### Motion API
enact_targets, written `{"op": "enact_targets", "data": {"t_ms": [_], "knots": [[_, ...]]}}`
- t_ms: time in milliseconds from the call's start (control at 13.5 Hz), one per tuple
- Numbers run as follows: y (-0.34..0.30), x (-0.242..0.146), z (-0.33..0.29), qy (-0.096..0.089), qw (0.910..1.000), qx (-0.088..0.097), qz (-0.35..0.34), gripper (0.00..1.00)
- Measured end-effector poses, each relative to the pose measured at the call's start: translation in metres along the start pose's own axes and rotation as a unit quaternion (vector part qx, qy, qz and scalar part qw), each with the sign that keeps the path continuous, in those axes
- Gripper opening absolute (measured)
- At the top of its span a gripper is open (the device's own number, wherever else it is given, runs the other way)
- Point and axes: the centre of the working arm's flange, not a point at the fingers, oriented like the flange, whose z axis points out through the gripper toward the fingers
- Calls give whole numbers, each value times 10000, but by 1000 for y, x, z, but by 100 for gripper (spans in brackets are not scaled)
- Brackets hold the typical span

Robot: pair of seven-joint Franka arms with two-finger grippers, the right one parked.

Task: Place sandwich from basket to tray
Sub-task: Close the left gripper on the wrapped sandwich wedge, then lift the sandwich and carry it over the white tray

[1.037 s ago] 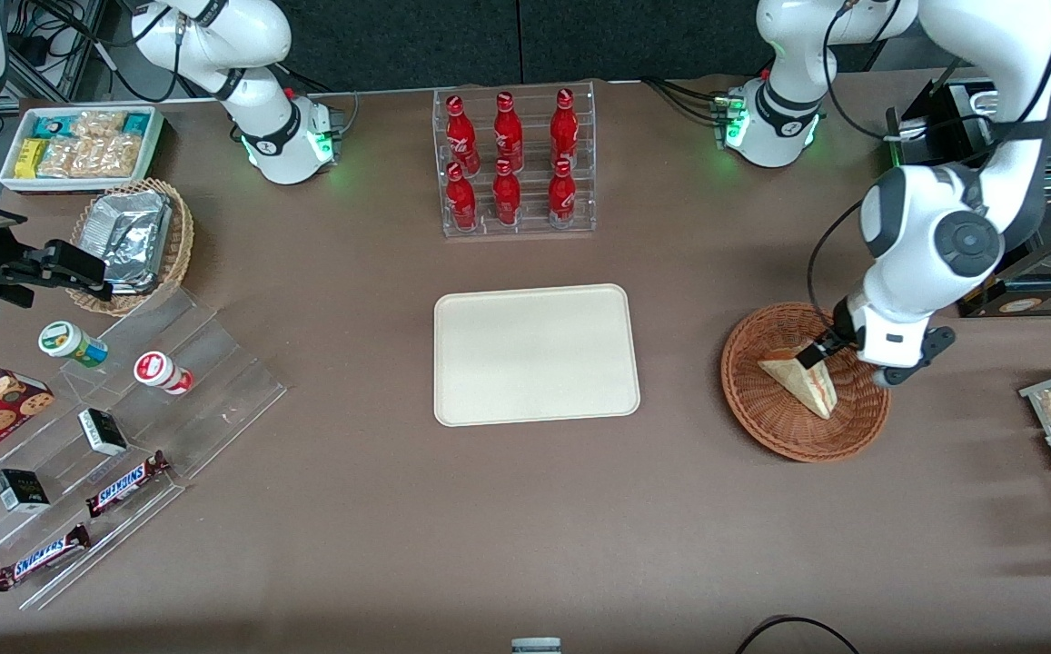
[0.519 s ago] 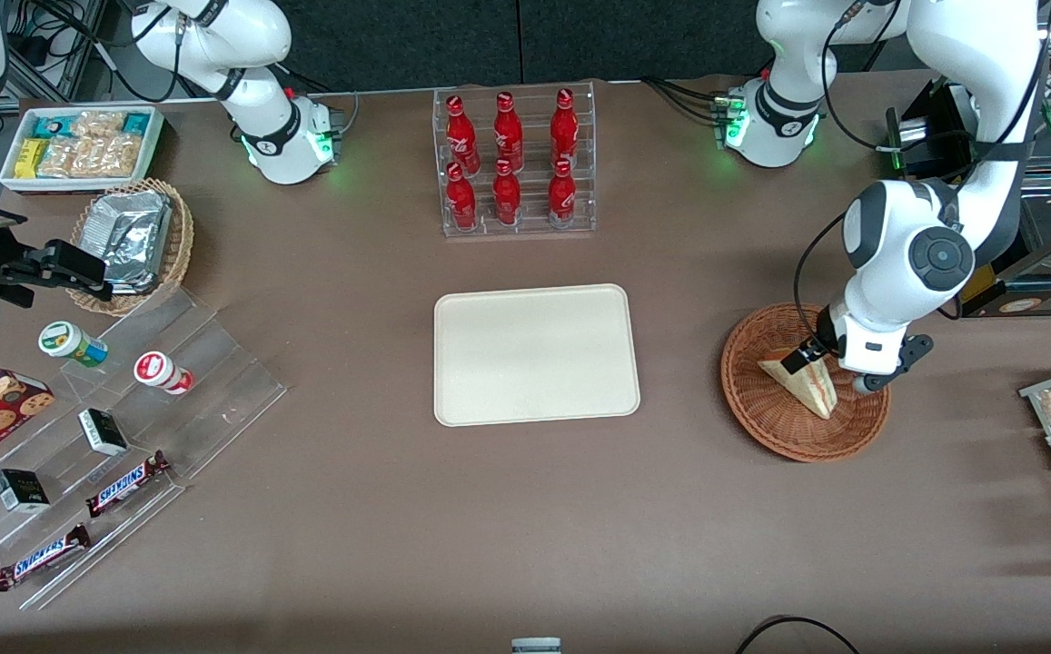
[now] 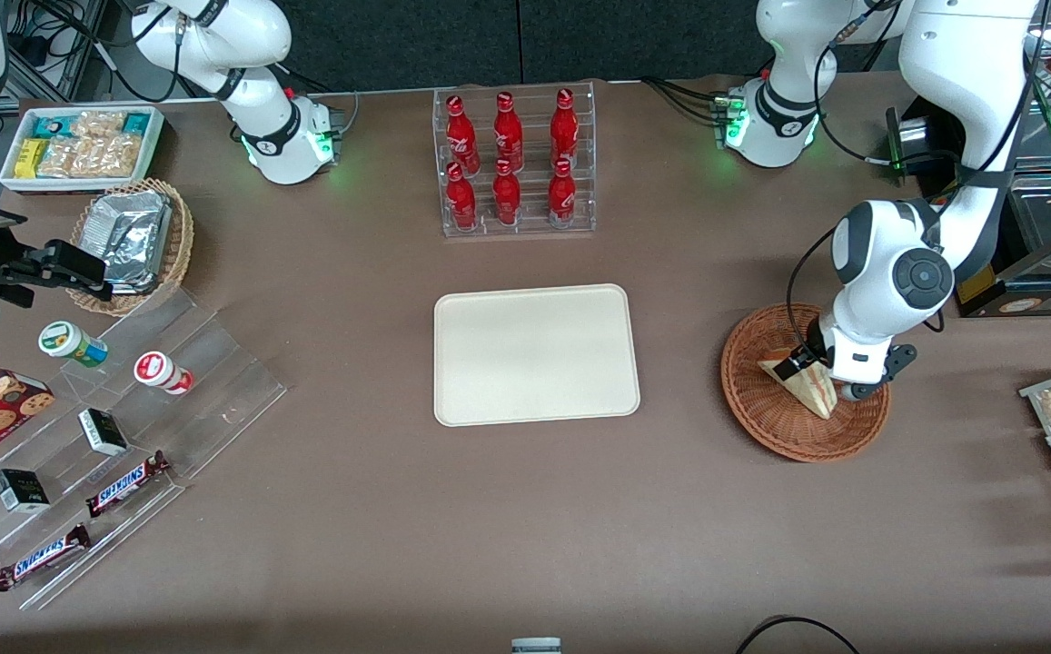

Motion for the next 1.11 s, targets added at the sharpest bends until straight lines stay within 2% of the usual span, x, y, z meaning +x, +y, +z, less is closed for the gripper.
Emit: {"op": "enact_targets", "data": {"t_ms": [296,444,593,815,963,1111], "knots": [[0,2,-2,32,9999,-27,-91,44],[0,3,-6,62,9999,-49,-105,29],[0,4,-15,27,9999,-3,-109,25],[10,2,-68,-204,9994,271,-28,25],[35,-17,-121,-327,9981,465,243,17],[77,-58,-161,-339,9950,572,740,15]]}}
